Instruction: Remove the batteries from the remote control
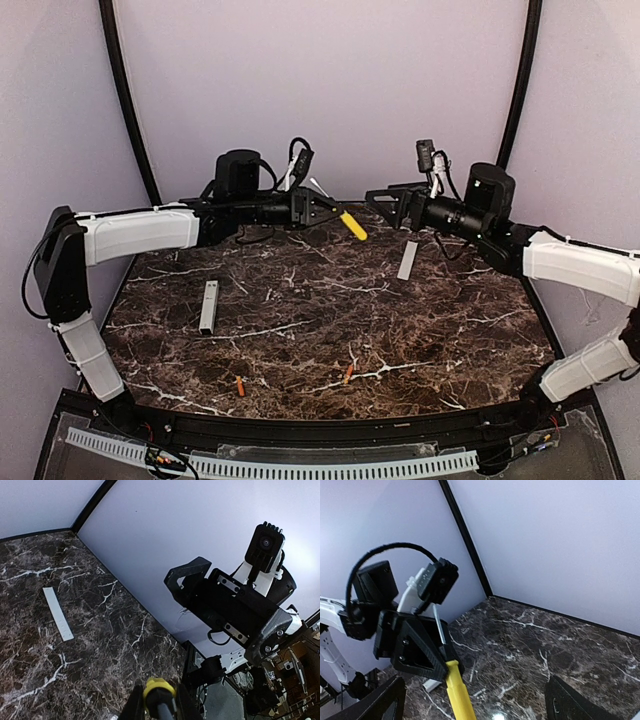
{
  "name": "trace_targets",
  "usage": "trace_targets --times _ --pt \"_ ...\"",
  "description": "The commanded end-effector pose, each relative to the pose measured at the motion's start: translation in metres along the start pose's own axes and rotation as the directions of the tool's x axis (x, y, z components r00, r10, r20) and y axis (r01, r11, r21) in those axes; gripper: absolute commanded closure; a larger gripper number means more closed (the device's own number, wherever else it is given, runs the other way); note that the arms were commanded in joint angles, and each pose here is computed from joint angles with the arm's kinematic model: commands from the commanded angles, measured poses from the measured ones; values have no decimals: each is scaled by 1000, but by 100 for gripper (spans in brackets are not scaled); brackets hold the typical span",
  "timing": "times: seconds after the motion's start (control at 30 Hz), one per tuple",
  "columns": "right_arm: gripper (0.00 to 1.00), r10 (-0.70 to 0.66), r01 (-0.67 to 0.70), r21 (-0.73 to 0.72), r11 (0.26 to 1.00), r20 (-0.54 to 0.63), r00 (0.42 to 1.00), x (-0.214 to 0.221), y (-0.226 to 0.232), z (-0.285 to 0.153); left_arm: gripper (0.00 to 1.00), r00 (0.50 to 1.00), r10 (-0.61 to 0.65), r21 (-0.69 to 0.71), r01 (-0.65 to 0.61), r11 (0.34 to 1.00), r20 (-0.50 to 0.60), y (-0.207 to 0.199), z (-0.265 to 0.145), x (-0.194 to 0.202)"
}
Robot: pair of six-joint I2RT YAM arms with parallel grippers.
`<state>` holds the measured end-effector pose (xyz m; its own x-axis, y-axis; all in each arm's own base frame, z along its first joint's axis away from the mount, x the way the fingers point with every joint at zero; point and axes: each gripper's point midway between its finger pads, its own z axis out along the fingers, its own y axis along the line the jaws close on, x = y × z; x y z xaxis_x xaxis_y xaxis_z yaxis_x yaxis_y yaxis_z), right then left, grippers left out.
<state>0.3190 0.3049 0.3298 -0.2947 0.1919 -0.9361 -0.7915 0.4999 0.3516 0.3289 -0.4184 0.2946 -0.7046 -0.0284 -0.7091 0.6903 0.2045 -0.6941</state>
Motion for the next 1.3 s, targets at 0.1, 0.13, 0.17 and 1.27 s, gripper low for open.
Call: trace_targets --times 0.1,0.13,0.17,1.27 --pt "5 -17 88 295 952 -234 972 53 -60 -26 100 984 -35 -306 -20 952 -173 19 -32 19" --pt "5 -11 89 303 949 -249 968 56 -62 -28 100 981 -45 -344 -23 939 -189 27 -35 24" --pt "5 -7 90 306 948 -262 965 59 -63 -29 100 970 -67 -376 -26 926 -232 32 -41 34" --pt "6 25 94 303 948 -365 931 98 -73 -29 97 635 -602 -863 -233 449 -484 195 -158 158"
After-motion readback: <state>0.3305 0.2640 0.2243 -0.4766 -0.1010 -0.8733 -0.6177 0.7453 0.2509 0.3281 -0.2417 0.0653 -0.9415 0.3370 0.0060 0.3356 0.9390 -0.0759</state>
